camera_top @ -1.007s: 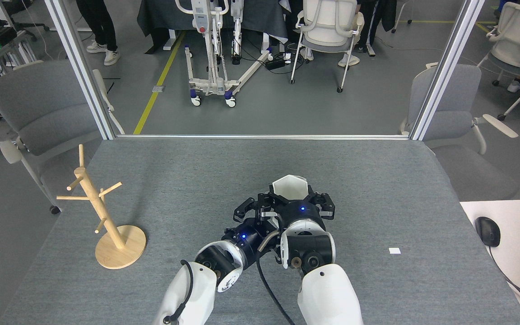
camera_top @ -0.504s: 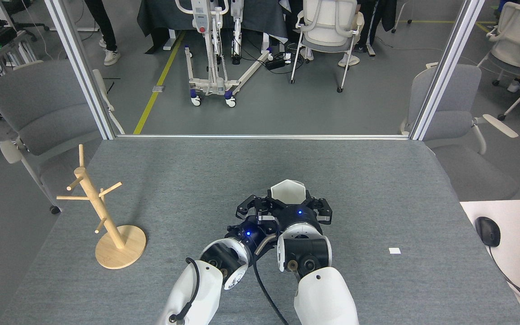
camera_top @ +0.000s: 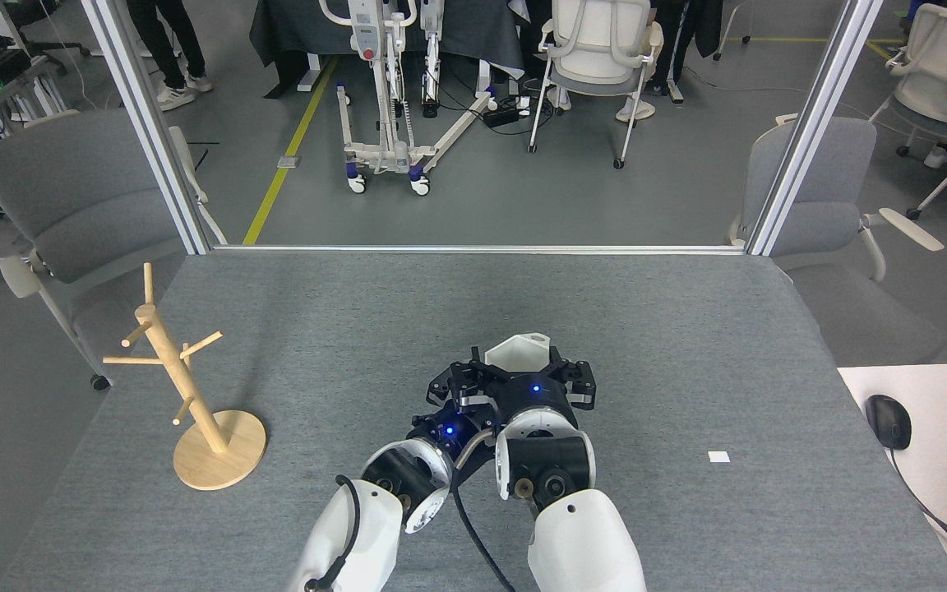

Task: Hang cup on storage rack
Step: 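Pull the cup with the left gripper toward the robot, retract right gripper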

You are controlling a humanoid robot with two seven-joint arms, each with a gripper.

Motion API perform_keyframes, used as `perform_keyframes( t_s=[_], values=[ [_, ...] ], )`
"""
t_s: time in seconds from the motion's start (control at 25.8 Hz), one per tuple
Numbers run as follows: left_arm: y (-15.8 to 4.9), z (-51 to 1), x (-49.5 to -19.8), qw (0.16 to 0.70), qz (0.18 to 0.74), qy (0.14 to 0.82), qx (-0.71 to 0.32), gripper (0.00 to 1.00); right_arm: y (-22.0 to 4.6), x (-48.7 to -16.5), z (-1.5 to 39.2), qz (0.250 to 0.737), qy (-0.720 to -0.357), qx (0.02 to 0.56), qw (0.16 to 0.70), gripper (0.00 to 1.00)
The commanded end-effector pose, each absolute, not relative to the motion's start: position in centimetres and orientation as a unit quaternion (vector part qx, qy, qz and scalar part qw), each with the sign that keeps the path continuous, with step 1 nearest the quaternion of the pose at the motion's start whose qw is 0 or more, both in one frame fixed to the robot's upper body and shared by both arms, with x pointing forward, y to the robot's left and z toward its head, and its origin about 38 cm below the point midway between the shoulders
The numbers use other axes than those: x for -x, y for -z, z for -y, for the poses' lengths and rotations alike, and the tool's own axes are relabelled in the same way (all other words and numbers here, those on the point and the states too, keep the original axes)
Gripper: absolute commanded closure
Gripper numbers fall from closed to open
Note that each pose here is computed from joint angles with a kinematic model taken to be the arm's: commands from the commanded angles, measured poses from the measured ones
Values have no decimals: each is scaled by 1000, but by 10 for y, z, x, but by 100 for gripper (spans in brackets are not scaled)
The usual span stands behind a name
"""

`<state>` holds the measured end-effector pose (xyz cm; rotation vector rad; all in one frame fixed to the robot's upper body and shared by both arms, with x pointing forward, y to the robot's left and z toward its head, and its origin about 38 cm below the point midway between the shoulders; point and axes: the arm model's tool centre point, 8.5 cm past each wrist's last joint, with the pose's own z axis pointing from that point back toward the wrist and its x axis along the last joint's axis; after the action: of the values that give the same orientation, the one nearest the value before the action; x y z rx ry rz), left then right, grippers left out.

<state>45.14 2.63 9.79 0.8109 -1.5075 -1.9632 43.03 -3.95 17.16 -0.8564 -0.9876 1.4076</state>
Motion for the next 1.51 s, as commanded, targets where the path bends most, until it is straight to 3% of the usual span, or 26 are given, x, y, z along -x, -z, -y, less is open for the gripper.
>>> perform_keyframes(
  t_s=[0.0, 0.19, 0.35, 0.46, 0.62, 0.7, 0.81, 0.97, 1.28, 1.47],
  values=[
    [-93, -20, -440, 233, 570, 741, -268, 100, -174, -428, 32, 444, -601, 375, 548, 0],
    [-90, -20, -438, 236, 569, 742, -265, 100, -194, -434, 34, 554, -516, 400, 517, 0],
    [-74, -23, -427, 247, 564, 746, -253, 100, -215, -440, 57, 627, -405, 457, 484, 1],
    [-71, -24, -426, 247, 563, 748, -251, 100, -225, -444, 86, 651, -330, 501, 466, 0],
    [-76, -41, -424, 238, 559, 747, -270, 100, -224, -454, 149, 658, -276, 520, 468, 0],
    [-82, -51, -419, 230, 561, 743, -283, 100, -206, -458, 183, 658, -282, 513, 474, 0],
    [-84, -68, -402, 220, 561, 740, -298, 100, -163, -452, 240, 622, -337, 524, 475, 0],
    [-70, -92, -371, 220, 550, 747, -301, 100, -126, -441, 288, 569, -392, 538, 482, 0],
    [-65, -178, -327, 231, 534, 733, -352, 100, -54, -380, 307, 545, -526, 470, 454, 0],
    [-53, -257, -302, 274, 505, 716, -396, 100, -43, -373, 311, 521, -532, 477, 467, 0]
  ],
)
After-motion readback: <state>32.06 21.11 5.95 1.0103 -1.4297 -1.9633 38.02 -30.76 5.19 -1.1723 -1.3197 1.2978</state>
